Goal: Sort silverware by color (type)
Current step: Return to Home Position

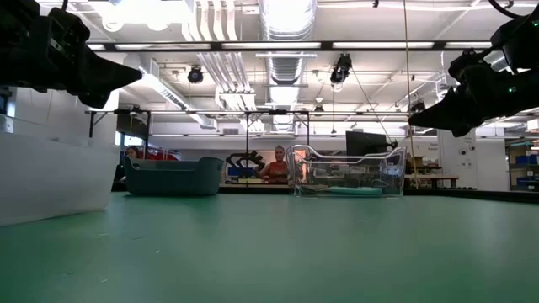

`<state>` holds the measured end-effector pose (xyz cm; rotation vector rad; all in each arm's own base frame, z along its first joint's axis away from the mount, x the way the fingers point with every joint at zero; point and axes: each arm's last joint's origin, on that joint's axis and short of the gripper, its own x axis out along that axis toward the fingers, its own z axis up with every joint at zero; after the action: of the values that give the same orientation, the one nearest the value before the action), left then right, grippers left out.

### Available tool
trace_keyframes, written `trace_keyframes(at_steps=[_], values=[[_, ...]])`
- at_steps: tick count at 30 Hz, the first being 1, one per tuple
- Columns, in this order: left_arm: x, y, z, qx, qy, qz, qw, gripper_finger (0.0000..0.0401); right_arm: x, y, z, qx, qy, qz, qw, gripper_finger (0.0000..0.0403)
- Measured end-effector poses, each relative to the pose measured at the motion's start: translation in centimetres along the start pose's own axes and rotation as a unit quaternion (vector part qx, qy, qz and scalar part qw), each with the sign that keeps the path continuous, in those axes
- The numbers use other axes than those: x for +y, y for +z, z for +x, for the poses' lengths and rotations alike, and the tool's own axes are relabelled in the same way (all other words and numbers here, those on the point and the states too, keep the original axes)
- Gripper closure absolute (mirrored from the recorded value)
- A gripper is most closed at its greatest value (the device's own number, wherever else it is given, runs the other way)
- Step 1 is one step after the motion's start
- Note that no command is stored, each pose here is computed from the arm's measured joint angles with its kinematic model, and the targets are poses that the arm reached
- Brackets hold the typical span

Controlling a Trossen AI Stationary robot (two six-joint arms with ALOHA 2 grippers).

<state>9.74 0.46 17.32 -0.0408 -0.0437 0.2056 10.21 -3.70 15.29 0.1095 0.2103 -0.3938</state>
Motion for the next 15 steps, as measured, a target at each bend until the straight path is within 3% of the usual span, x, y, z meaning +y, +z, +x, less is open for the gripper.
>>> trace_keyframes(at_steps=[15], values=[[0.0, 0.0, 0.0, 0.0, 0.0, 0.0, 1.0, 0.0401, 0.24, 0.04, -0.06, -0.003, 0.011, -0.003, 1.0, 0.0394]])
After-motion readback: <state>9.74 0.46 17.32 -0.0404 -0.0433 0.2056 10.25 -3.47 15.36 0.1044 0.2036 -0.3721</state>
